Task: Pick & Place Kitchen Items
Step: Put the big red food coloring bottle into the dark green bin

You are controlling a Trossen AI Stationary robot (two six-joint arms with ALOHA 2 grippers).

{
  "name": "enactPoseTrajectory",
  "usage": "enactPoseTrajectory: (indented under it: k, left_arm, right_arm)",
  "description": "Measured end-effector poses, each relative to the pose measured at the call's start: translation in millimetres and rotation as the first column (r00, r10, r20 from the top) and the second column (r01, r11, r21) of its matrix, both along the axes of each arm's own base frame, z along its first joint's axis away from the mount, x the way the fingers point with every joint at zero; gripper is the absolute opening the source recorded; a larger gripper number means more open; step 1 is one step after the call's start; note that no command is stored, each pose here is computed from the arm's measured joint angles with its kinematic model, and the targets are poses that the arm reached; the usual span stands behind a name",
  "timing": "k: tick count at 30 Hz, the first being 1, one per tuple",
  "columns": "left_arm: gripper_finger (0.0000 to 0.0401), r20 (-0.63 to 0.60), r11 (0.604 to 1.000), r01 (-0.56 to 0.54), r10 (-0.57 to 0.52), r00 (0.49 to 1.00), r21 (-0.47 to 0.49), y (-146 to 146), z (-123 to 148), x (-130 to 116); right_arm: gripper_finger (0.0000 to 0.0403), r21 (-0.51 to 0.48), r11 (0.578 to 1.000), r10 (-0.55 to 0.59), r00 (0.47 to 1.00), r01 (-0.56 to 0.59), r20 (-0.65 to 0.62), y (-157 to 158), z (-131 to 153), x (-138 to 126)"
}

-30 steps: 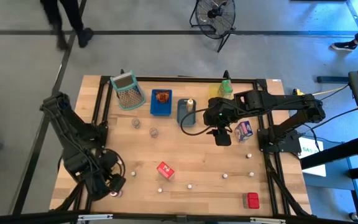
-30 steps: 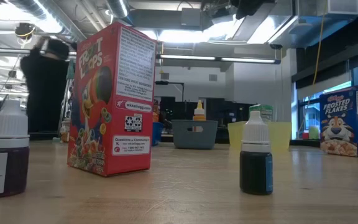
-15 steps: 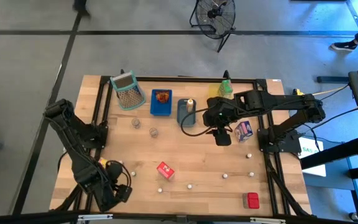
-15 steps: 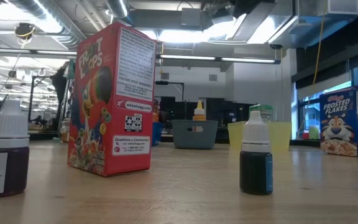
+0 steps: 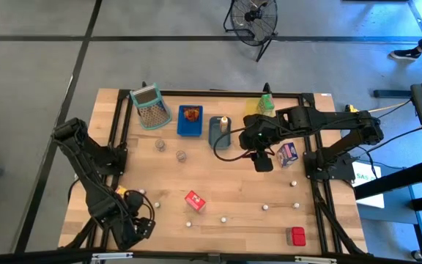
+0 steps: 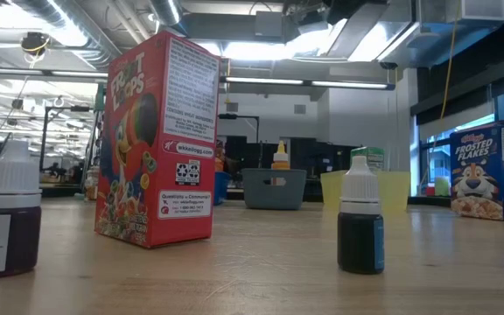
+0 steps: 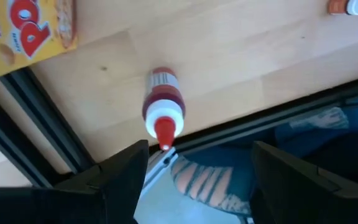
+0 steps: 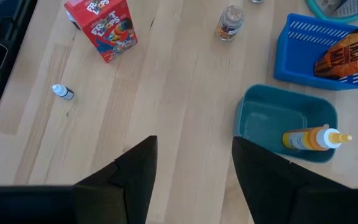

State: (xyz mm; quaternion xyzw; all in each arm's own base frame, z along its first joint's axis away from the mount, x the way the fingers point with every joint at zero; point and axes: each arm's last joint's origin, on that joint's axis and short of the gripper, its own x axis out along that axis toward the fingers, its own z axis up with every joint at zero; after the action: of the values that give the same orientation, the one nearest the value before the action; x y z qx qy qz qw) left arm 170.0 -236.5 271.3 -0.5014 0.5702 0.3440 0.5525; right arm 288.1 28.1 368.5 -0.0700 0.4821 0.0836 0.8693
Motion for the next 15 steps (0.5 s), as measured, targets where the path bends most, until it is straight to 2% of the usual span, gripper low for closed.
enactPoseTrajectory:
  k: [15]
  left_arm:
    - [0.0281,-0.042,0.998,0.028,-0.026,0.999,0.051,-8,-14,-1]
  right_arm:
    - [0.0211,-0.005,1.0,0.01,1.0,-0.01,0.0,0,0,0]
